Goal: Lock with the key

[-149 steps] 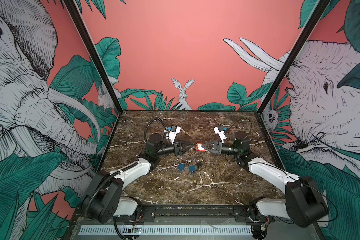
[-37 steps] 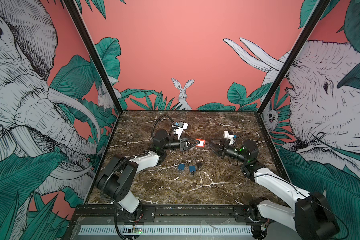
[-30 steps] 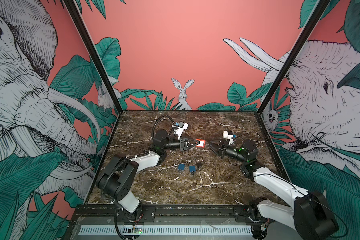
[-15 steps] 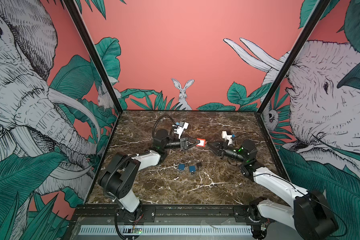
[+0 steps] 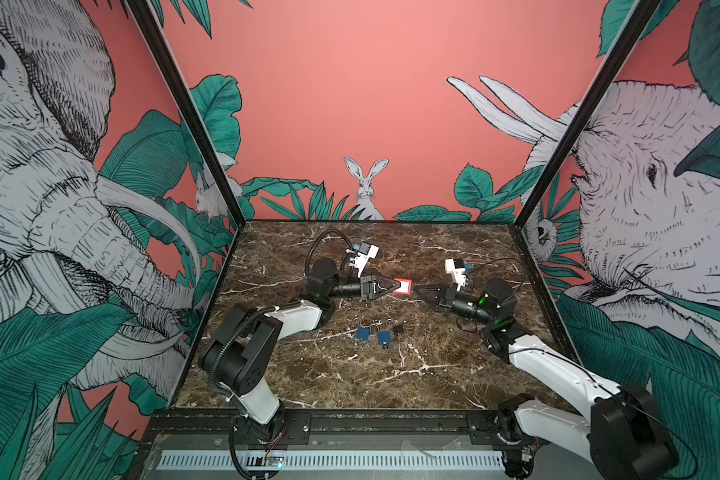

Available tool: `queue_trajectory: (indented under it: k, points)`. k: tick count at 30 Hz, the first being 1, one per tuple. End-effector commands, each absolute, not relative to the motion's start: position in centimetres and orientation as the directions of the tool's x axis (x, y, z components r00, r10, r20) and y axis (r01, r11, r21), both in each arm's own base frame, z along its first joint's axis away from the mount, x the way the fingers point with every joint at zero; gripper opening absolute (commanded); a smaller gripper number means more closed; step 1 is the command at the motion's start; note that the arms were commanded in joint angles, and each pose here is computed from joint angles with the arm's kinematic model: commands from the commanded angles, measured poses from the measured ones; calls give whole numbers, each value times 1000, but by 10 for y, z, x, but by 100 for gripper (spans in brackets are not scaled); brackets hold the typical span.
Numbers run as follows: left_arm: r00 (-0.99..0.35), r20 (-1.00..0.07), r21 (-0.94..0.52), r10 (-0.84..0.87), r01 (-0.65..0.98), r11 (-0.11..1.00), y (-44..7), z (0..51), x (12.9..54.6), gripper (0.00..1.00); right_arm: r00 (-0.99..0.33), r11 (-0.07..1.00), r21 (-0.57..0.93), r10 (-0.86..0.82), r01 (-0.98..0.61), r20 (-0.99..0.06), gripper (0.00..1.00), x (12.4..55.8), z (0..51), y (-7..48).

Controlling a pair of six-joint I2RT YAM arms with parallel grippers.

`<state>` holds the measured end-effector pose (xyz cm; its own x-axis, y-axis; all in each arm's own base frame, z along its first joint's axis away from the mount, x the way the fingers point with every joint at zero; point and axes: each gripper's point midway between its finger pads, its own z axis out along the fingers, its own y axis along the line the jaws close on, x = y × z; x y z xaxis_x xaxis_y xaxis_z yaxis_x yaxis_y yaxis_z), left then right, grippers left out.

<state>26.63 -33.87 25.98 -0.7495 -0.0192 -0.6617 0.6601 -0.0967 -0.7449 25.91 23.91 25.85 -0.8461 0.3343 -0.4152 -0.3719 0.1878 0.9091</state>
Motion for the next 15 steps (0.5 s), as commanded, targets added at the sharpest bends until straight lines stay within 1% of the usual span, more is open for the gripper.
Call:
queue_trajectory:
  k: [1, 4, 7, 11, 15]
  points:
    - [-729, -683, -715, -47, 679, -166, -338, 290, 264, 0, -714, 209, 777, 307, -594, -629, 0, 249, 288, 237]
    - [-729, -683, -713, -44, 679, -175, -338, 294, 263, 0, -653, 231, 724, 318, -650, -687, 0, 246, 292, 233]
    - [-729, -683, -715, -39, 678, -172, -337, 296, 262, 0, -604, 238, 686, 337, -688, -722, 0, 244, 298, 229]
    - [-723, -691, -710, -33, 686, -160, -337, 296, 260, 0, -583, 240, 669, 342, -704, -737, 0, 244, 297, 225]
    - [-713, -700, -704, -29, 697, -140, -336, 292, 260, 0, -591, 232, 679, 350, -697, -727, 0, 246, 293, 219]
